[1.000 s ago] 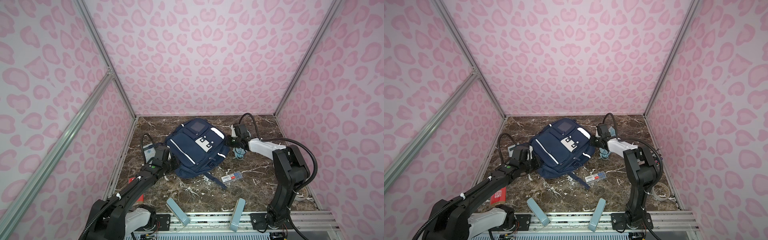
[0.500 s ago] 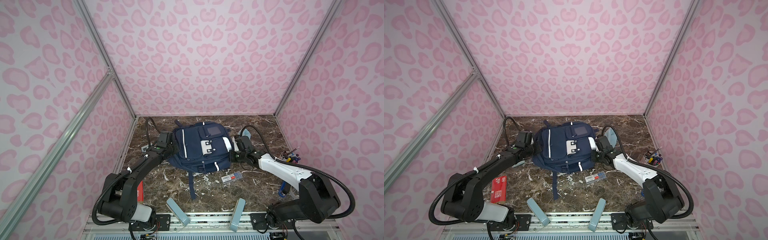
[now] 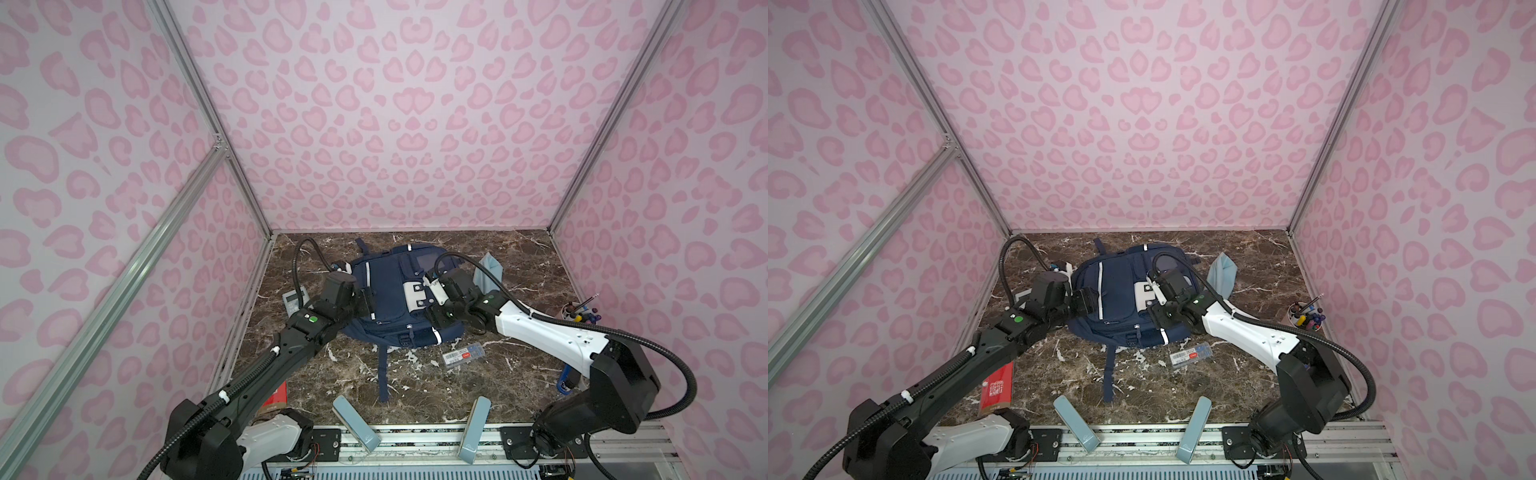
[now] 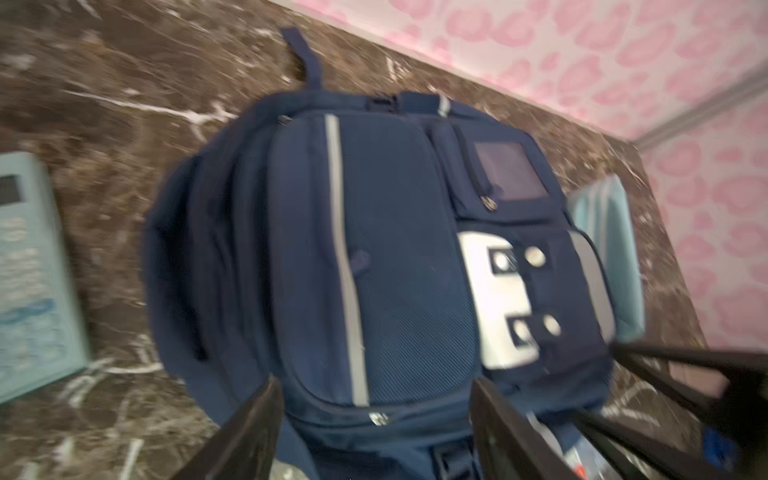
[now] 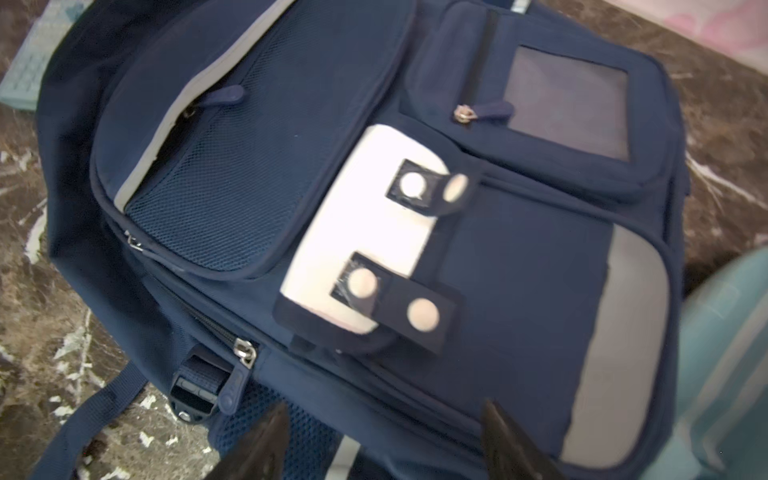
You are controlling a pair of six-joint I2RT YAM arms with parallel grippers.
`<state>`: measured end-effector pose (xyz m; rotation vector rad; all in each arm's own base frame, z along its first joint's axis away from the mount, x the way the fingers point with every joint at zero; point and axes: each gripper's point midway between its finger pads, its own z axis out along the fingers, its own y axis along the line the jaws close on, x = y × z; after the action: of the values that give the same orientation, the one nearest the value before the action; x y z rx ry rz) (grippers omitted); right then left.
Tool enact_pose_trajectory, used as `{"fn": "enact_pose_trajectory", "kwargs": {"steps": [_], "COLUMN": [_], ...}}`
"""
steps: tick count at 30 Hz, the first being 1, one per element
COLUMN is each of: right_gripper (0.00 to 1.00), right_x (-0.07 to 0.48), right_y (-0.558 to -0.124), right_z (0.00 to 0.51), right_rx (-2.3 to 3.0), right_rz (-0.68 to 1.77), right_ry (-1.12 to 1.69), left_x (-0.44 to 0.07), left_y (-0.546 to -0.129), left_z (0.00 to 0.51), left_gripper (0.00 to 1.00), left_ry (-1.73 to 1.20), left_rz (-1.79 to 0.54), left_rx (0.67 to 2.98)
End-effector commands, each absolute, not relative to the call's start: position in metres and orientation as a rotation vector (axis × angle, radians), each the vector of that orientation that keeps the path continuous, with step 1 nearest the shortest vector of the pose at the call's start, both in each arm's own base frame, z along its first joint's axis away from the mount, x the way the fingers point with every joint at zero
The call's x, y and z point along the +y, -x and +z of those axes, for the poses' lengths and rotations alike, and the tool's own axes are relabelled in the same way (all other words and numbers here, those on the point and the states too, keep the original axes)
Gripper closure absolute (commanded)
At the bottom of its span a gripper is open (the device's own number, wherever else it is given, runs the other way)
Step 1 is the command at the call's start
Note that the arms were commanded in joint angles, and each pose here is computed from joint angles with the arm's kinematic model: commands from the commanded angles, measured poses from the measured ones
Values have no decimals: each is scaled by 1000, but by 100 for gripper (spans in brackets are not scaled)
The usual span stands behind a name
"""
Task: Pack the student bag
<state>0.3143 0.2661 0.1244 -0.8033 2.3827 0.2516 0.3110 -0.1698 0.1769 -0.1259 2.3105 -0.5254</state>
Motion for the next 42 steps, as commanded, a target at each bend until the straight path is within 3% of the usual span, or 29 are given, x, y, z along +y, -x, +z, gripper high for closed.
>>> {"fn": "enact_pose_trajectory", "kwargs": {"steps": [1,7,9,11,14,17,22,27,31,33,36,42], "right_gripper": [24,34,49,77,100,100,100,100,100,100,100,100], "right_x": [273,263,268,277,289,293,288,285,289,291,286,258], "right_y": [-315,-332,-338,-343,-342,-341,-342,-343,-339,-338,-340,-345], "right_z": [106,78,81,89,108,124,126,125,128,127,119,108], "right_rx": [2354,2404,2370,2335,2305,2292,2317,2335,2328,2327,2351,2392], "right_rz": [171,-7,1,50,155,202,282,339,387,404,384,301], "right_ry": [972,959,950,929,916,908,884,861,867,867,857,761], "left_x": [-200,-222,-230,-231,-231,-258,-280,-269,-265,-273,-281,-266], "left_y": [-292,-284,-283,-286,-298,-298,-295,-301,-302,-303,-302,-298], "left_z": [159,122,114,103,97,122,114,90,83,79,80,82], "left_gripper": [34,40,46,53,63,57,48,52,53,61,95,97], "left_ry": [104,49,40,48,24,-129,-233,-166,-130,-160,-185,-133], "left_rz": [-739,-670,-671,-642,-561,-576,-434,-189,-156,-180,-202,-323], "left_rx": [2324,2395,2404,2423,2417,2321,2316,2351,2356,2360,2385,2450]}}
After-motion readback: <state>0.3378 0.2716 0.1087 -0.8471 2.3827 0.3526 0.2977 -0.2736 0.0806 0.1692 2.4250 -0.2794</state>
